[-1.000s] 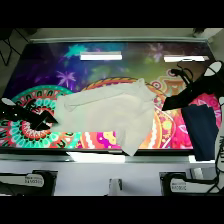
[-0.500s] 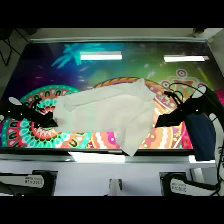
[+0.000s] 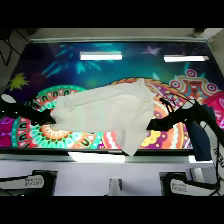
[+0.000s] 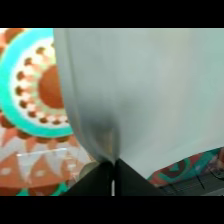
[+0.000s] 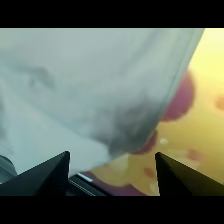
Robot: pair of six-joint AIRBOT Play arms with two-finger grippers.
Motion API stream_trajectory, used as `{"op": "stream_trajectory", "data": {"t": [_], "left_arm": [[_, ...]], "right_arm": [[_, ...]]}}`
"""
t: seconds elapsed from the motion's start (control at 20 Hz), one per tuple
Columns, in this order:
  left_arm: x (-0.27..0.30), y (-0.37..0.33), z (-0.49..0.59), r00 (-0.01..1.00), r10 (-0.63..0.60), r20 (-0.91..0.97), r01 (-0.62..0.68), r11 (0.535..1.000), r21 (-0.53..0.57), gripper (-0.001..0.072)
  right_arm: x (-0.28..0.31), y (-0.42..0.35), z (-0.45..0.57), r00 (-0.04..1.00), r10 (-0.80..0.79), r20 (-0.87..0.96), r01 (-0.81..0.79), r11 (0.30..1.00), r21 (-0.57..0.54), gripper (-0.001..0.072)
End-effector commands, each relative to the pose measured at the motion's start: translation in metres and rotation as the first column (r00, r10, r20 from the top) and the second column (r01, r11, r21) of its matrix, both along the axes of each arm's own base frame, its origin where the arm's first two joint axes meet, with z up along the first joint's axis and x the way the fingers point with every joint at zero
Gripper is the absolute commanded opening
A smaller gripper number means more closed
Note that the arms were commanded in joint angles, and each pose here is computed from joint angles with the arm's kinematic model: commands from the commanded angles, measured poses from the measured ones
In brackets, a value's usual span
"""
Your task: Fold the shirts.
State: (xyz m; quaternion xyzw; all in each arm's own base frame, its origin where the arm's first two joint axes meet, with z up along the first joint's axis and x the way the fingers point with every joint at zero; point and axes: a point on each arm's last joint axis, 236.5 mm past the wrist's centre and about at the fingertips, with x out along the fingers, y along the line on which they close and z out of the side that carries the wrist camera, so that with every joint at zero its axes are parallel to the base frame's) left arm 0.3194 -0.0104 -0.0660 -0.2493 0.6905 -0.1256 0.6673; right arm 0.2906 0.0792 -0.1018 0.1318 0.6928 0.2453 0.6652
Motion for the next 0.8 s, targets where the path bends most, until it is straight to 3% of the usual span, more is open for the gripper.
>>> {"op": "stream_trajectory", "data": {"t": [0.0,0.05,0.1,0.25,0.35,0.4,0.45,0.55,0.6,0.65,0.7,0.75], "left_arm": [[0.002,-0.007,0.015,1.0,0.002,0.03,-0.001,1.0,-0.024,0.0031],[0.003,-0.008,0.021,0.999,0.004,0.044,-0.003,1.0,-0.029,0.0031],[0.004,-0.009,0.027,0.998,0.005,0.063,-0.003,1.0,-0.028,0.0031],[0.024,-0.003,0.075,0.976,0.003,0.219,-0.007,1.0,0.02,0.003],[0.06,-0.001,0.167,0.869,0.023,0.494,-0.057,0.997,0.054,0.0029],[0.077,-0.003,0.243,0.735,0.041,0.677,-0.099,0.994,0.048,0.003],[0.08,-0.008,0.335,0.537,0.055,0.842,-0.143,0.989,0.027,0.0029],[0.036,-0.015,0.51,0.075,0.035,0.997,-0.232,0.973,-0.017,0.003],[-0.01,-0.02,0.588,-0.159,0.005,0.987,-0.274,0.961,-0.049,0.003],[-0.057,-0.028,0.643,-0.33,-0.018,0.944,-0.29,0.954,-0.083,0.003],[-0.103,-0.04,0.678,-0.446,-0.038,0.894,-0.286,0.953,-0.103,0.003],[-0.138,-0.054,0.693,-0.496,-0.043,0.867,-0.268,0.958,-0.106,0.003]], "right_arm": [[0.031,0.012,-0.019,0.993,-0.048,0.111,0.055,0.997,-0.062,0.043],[0.039,0.016,-0.019,0.988,-0.048,0.145,0.058,0.996,-0.07,0.0195],[0.045,0.019,-0.015,0.985,-0.051,0.163,0.062,0.996,-0.063,0.0018],[0.081,0.013,0.041,0.933,0.054,0.355,-0.02,0.995,-0.099,0.0017],[0.124,0.0,0.134,0.782,0.184,0.596,-0.066,0.975,-0.214,0.0017],[0.14,-0.008,0.198,0.658,0.254,0.709,-0.057,0.956,-0.289,0.0017],[0.15,-0.02,0.28,0.494,0.32,0.808,0.008,0.928,-0.373,0.0017],[0.125,-0.046,0.462,0.126,0.406,0.905,0.255,0.869,-0.425,0.0017],[0.089,-0.053,0.542,-0.046,0.432,0.901,0.365,0.847,-0.387,0.0017],[0.041,-0.056,0.609,-0.198,0.443,0.874,0.446,0.835,-0.322,0.0017],[-0.004,-0.056,0.651,-0.3,0.445,0.844,0.484,0.833,-0.267,0.0017],[-0.046,-0.054,0.676,-0.364,0.442,0.82,0.5,0.836,-0.228,0.0017]]}}
